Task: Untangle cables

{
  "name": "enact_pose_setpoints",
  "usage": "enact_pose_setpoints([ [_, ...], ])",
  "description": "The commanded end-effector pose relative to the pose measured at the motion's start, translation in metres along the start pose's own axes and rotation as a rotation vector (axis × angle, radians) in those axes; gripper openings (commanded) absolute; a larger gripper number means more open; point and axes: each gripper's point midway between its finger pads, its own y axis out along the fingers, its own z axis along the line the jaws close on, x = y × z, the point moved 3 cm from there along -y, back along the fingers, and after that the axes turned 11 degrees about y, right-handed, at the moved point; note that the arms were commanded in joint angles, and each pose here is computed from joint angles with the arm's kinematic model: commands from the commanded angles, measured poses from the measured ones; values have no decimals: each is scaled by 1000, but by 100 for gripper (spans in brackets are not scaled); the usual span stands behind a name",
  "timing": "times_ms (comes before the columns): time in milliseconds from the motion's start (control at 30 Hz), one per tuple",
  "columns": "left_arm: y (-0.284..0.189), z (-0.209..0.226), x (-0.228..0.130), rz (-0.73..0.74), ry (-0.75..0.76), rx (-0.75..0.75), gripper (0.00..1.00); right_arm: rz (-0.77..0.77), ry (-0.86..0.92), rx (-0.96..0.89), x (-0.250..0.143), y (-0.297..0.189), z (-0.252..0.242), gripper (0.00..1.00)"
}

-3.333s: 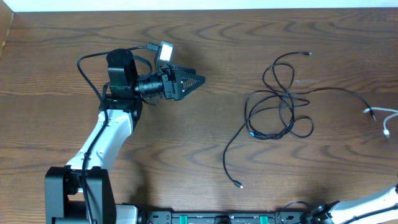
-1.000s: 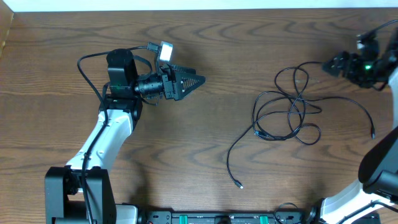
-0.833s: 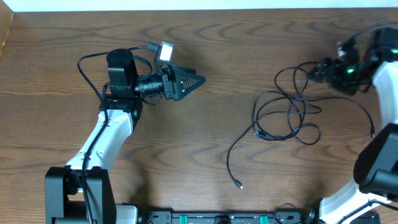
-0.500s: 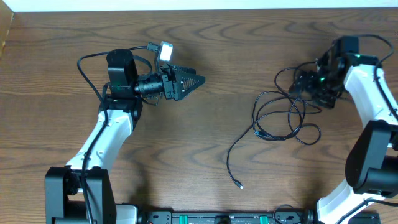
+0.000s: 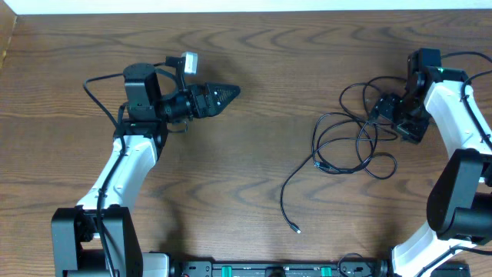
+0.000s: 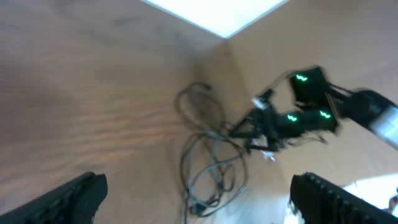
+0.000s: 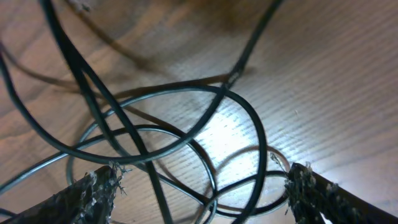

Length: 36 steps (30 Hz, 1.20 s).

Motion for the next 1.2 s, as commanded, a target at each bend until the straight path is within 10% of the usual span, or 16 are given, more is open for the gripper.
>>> enact_pose_setpoints([
  [0, -1, 24, -5, -7, -46, 138, 98, -24, 22, -26, -1, -9, -7, 86],
  [367, -1, 24, -8, 2, -60, 139, 99, 135, 18, 59, -35, -4, 7, 79],
  [600, -1, 24, -8, 2, -60, 139, 99, 128, 43, 62, -48, 17, 13, 47],
  [767, -1, 24, -8, 2, -60, 139, 98, 110, 31, 82, -49, 26, 18, 1],
  [1167, -1, 24, -8, 2, -60, 139, 98, -55, -134, 357, -39, -46, 83, 1],
])
